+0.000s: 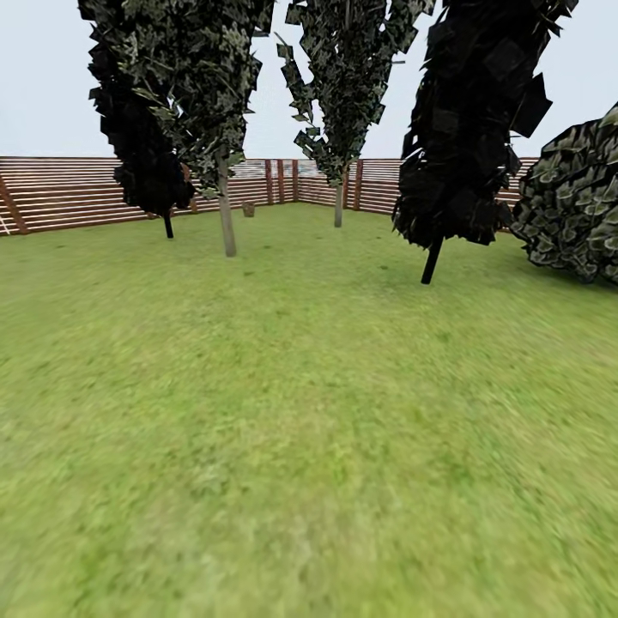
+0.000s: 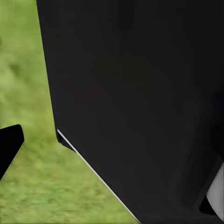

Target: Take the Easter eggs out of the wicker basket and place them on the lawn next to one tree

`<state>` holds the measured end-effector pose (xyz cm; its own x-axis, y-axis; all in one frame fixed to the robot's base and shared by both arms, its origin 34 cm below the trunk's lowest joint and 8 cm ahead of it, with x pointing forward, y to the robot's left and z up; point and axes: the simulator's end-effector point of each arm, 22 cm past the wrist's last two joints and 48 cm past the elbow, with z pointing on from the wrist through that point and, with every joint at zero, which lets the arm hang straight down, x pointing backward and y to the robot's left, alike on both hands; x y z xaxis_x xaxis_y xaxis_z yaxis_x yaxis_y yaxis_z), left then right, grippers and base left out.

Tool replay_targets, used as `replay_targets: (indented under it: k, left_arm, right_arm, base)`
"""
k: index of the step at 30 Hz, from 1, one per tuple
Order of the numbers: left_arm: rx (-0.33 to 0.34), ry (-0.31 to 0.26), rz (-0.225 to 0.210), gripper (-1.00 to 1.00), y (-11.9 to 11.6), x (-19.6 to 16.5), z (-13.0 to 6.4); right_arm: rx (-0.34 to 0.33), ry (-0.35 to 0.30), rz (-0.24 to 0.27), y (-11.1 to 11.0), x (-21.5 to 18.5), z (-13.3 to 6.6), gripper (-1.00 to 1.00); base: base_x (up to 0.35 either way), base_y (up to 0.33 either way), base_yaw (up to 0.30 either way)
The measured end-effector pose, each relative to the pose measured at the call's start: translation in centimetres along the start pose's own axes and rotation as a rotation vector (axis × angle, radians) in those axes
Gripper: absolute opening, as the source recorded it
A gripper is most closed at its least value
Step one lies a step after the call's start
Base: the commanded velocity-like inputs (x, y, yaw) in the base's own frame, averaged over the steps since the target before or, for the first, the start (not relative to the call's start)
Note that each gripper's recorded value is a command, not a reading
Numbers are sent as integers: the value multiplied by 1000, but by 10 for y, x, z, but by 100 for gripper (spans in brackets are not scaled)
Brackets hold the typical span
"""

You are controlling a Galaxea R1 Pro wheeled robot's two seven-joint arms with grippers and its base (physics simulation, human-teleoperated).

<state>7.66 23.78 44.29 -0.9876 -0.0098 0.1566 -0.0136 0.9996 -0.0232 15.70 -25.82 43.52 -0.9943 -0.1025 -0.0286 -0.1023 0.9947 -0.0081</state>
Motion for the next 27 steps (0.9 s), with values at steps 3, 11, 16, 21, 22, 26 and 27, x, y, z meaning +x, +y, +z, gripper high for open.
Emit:
replay_targets:
  k: [3, 11, 16, 21, 22, 26, 27]
  left_arm:
    - [0, 0, 0, 100, 0, 0, 0]
    - [0, 0, 0, 100, 0, 0, 0]
    - [0, 0, 0, 100, 0, 0, 0]
    - [0, 0, 0, 100, 0, 0, 0]
    - [0, 0, 0, 100, 0, 0, 0]
    - [0, 0, 0, 100, 0, 0, 0]
    - [0, 0, 0, 100, 0, 0, 0]
  right_arm:
    - [0, 0, 0, 0, 0, 0, 100]
    - [0, -1, 0, 0, 0, 0, 100]
    - [0, 0, 0, 0, 0, 0, 100]
    - [0, 0, 1, 0, 0, 0, 100]
    - [0, 0, 0, 0, 0, 0, 100]
    - [0, 0, 0, 0, 0, 0, 100]
    - [0, 0, 0, 0, 0, 0, 100]
  base:
    - [325, 0, 0]
    - [325, 0, 0]
    - [325, 0, 0]
    - [325, 0, 0]
    - [325, 0, 0]
    - [325, 0, 0]
    - [325, 0, 0]
